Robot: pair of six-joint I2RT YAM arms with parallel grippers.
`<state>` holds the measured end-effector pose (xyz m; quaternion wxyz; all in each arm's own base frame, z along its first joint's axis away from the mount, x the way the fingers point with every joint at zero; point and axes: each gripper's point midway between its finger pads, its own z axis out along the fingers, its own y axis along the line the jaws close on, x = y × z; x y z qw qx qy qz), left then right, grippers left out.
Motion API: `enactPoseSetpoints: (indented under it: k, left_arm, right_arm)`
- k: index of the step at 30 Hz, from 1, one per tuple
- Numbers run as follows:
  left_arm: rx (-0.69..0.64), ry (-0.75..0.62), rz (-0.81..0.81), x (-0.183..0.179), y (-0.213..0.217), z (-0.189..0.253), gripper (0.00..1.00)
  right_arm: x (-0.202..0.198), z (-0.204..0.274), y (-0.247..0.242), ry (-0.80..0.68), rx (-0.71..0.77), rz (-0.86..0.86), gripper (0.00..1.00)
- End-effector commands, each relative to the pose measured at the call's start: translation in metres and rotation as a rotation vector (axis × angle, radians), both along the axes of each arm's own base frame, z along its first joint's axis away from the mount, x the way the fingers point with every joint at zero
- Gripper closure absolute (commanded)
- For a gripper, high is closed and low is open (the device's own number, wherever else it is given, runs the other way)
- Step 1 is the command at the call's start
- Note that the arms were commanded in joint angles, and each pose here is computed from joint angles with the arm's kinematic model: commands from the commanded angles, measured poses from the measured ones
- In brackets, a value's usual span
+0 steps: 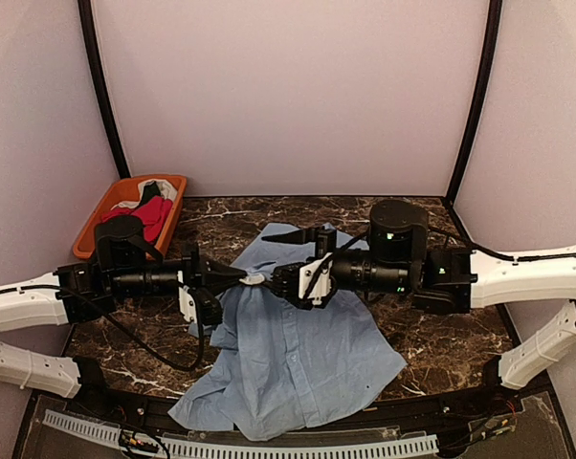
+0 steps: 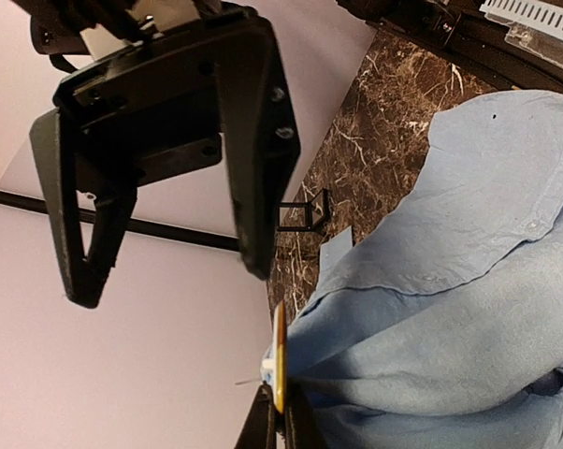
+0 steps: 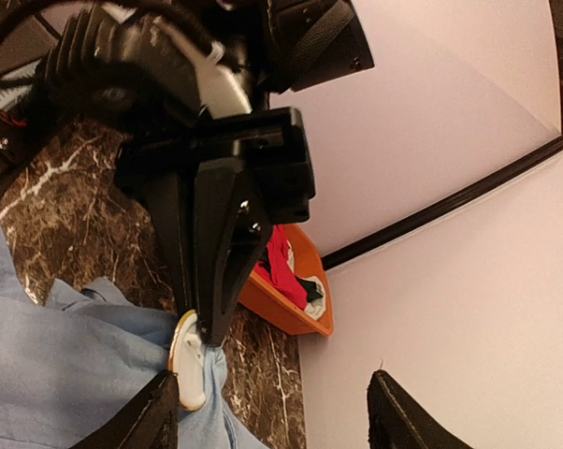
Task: Pin the brooch onto the clothing
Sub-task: Close the brooch on the flattened clothing.
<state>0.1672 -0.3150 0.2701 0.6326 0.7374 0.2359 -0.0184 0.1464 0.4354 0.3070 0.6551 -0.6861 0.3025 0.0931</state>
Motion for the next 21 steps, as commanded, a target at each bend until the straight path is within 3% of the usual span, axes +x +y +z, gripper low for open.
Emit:
enactPoseSetpoints:
  k: [1,5,21]
  left_arm:
    - [0.026,-0.009,-0.003,-0.003,0.004,-0.011,0.99]
    - [0.043,-0.026,-0.01,-0.001,0.001,-0.013,0.99]
    - [0.016,-0.038,-0.009,0.001,-0.002,-0.008,0.99]
  right_arm:
    - [-0.017,-0.001,-0.003,0.178,-0.053,0.12,0.33]
    - [0.0,-0.006,-0.001,0.197,-0.064,0.096,0.32]
    - [0.007,-0.04,0.0,0.361,-0.144,0.205,0.31]
